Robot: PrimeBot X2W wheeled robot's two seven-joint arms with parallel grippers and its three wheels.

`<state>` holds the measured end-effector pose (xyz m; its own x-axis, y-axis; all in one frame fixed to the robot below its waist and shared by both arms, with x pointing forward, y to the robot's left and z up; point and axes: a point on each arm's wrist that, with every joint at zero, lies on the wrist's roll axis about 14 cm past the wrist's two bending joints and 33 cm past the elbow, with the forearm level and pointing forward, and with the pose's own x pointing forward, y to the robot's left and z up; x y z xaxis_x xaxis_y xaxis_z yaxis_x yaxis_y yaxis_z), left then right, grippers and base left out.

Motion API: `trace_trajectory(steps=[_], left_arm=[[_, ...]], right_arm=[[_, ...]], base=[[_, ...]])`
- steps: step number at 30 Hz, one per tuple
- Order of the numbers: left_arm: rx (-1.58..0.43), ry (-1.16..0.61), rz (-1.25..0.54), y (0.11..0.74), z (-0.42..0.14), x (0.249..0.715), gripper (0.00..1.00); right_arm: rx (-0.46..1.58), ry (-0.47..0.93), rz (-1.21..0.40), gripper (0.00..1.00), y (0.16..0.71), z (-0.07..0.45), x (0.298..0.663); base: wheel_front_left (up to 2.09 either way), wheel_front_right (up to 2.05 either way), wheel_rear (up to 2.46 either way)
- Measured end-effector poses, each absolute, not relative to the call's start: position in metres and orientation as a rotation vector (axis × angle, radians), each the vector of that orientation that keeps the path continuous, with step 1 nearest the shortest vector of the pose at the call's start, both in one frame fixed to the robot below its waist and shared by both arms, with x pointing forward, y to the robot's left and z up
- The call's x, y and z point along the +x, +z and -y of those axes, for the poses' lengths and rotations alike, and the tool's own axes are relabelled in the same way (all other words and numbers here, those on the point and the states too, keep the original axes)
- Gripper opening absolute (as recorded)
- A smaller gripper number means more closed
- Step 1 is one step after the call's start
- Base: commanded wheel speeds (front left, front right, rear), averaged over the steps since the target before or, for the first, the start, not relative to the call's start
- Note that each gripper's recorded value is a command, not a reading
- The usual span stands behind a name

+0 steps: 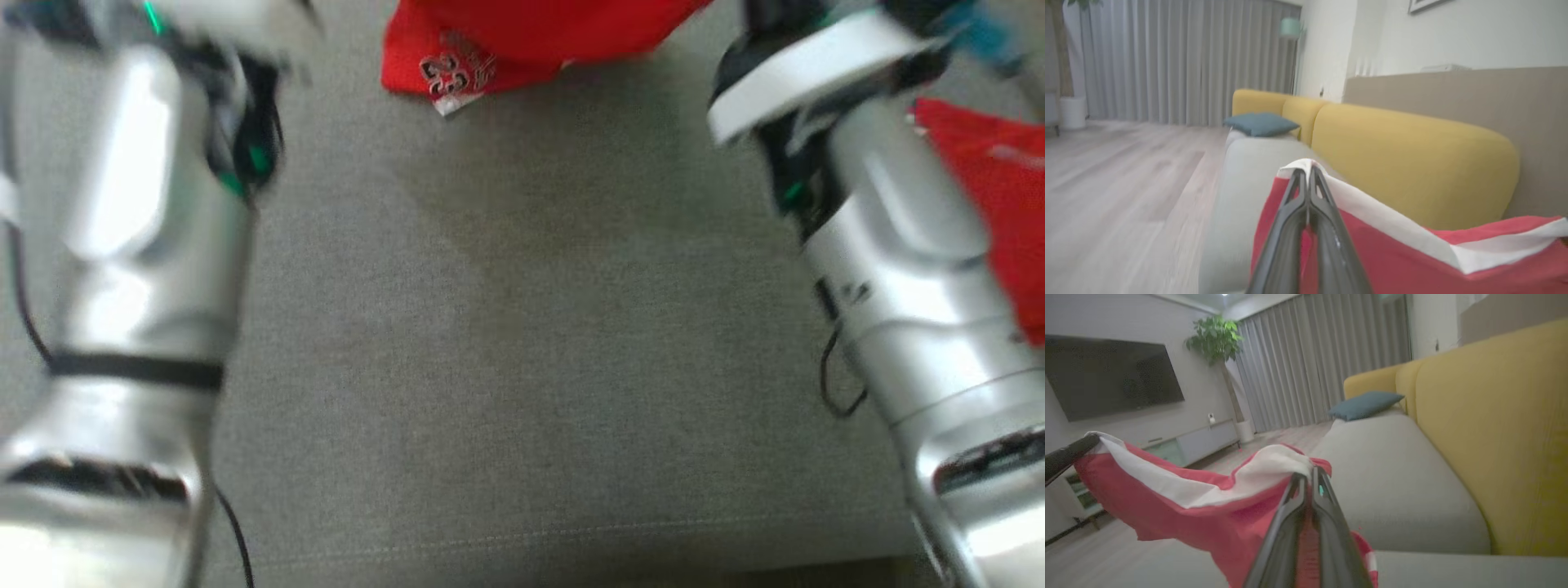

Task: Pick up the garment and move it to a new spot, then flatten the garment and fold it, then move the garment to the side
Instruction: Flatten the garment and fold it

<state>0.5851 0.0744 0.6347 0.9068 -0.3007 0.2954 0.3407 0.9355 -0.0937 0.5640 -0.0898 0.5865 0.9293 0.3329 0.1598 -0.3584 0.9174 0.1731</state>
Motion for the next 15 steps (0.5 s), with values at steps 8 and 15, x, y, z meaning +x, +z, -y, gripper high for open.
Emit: trace_trajectory(steps=[8,15], left_arm=[[-0.277,-0.218,-0.044,0.486,-0.098,0.556,0.00],[-0.307,-0.175,-0.023,0.477,-0.119,0.515,0.00]], right_arm=[[0.275,0.359,-0.151,0.00,0.468,0.074,0.541],[0.334,0.367,-0.208,0.00,0.435,0.073,0.490]], base=[[0.00,0.00,0.00],[0.00,0.00,0.00]])
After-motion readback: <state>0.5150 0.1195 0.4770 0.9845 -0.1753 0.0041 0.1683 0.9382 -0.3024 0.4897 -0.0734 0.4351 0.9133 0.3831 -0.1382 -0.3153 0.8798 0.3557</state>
